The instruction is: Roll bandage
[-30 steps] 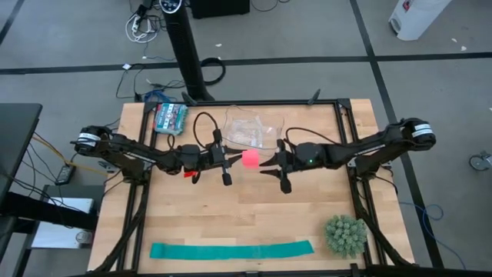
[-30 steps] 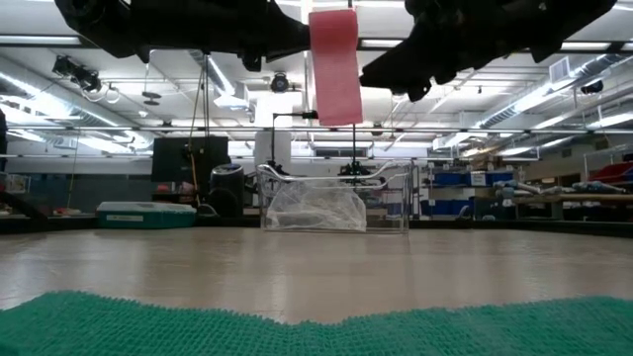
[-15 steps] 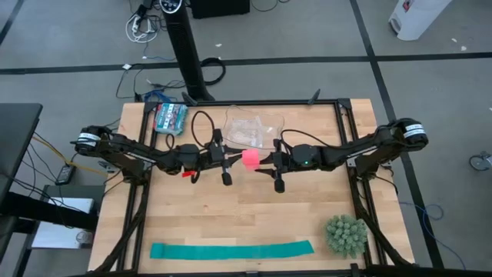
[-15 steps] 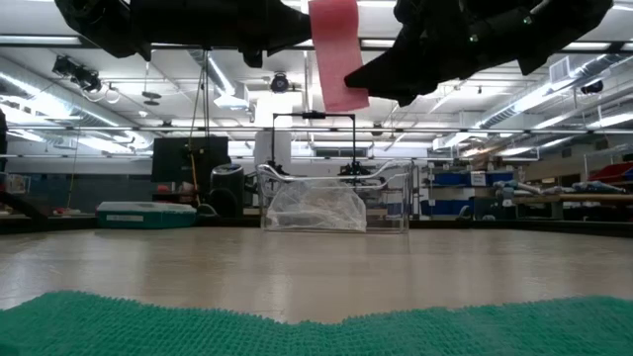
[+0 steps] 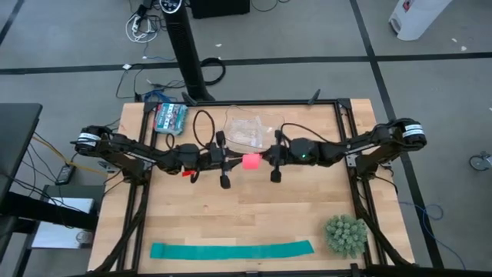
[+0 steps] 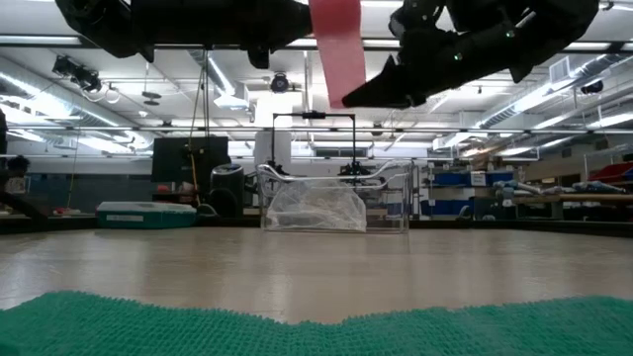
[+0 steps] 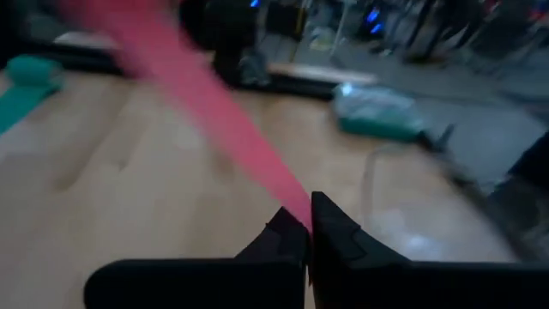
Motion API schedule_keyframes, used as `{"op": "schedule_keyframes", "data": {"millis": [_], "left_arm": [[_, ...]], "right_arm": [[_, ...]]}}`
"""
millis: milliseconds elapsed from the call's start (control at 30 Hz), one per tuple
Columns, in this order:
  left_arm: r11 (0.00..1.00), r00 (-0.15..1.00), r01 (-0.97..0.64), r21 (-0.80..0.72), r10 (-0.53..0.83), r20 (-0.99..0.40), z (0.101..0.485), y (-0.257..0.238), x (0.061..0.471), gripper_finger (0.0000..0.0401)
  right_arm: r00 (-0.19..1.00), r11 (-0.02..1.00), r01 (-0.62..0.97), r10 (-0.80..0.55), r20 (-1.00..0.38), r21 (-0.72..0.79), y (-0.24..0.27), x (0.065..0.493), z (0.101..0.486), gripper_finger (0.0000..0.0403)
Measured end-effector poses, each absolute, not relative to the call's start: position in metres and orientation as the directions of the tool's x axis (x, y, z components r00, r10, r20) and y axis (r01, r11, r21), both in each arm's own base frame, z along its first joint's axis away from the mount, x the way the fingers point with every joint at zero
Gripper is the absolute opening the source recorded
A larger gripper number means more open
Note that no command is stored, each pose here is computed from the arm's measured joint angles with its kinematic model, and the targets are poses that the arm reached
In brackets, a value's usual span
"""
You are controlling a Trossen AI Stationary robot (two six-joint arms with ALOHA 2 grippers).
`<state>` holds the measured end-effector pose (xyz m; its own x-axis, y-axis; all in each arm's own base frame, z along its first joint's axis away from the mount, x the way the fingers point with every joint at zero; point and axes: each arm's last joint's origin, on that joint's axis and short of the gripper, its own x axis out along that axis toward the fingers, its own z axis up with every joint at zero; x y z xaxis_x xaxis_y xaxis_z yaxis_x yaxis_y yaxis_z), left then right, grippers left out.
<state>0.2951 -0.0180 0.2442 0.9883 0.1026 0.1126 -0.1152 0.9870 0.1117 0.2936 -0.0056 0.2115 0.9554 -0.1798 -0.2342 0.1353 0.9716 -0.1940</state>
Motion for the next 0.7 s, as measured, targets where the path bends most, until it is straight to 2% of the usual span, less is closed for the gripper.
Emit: {"op": "schedule_keyframes", "data": {"millis": [100,300,567,700], "left_arm": [[0.991,0.993,-0.093,0.091,0.086,0.078,0.241,-0.018,0.296,0.003],[0.995,0.997,-0.074,0.069,0.072,0.029,0.231,-0.019,0.3,0.003],[0.995,0.996,-0.081,0.062,0.079,0.028,0.219,-0.018,0.307,0.003],[0.995,0.995,-0.091,0.037,0.089,0.043,0.221,-0.014,0.307,0.003]], "right_arm": [[0.965,0.96,0.163,-0.204,-0.168,-0.227,-0.013,0.292,0.222,0.0001],[0.985,0.956,0.146,-0.165,-0.056,-0.253,-0.018,0.291,0.24,0.0],[0.992,0.939,0.109,-0.125,-0.028,-0.327,-0.01,0.302,0.265,0.0],[0.997,0.939,0.005,-0.032,-0.073,-0.345,-0.001,0.307,0.274,0.0]]}}
